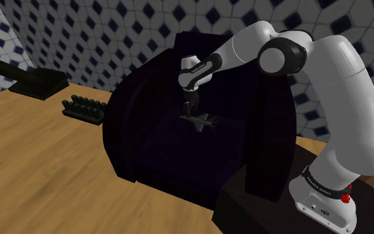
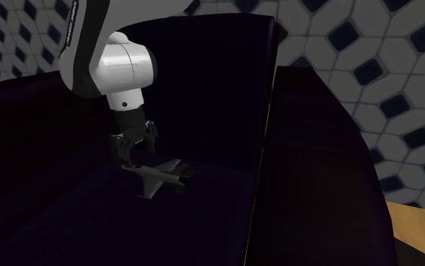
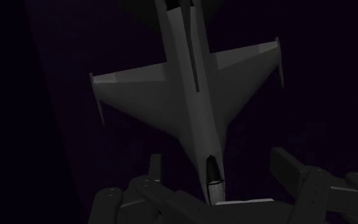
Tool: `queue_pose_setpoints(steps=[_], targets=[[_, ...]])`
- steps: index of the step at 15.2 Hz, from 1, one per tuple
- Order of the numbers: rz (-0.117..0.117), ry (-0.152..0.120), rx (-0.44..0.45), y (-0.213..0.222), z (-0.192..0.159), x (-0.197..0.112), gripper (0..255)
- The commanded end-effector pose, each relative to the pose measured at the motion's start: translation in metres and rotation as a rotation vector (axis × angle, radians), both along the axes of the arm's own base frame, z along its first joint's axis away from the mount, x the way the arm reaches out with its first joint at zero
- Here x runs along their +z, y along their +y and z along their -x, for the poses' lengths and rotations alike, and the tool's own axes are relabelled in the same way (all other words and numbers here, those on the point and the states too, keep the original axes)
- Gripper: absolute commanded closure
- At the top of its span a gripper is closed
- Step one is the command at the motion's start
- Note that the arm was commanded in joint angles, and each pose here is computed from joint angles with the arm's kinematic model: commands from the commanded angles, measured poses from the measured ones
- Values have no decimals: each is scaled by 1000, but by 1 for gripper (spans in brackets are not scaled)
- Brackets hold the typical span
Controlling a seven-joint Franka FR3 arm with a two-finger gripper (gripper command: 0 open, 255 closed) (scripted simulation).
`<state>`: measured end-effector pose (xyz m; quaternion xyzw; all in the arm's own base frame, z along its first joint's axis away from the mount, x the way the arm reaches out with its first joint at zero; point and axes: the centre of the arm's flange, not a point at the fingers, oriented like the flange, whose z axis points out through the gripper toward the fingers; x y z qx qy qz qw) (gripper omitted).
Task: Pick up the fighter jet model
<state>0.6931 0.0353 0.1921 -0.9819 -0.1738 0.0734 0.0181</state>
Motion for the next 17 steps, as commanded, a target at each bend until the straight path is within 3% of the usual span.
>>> queue_pose_setpoints(steps=[1, 9, 10, 17], targets=[[-3, 1, 9, 3, -6, -12, 0], [-3, 1, 9, 3, -6, -46, 0], [-3, 1, 9, 3, -6, -47, 255], [-3, 1, 9, 3, -6, -47, 255]])
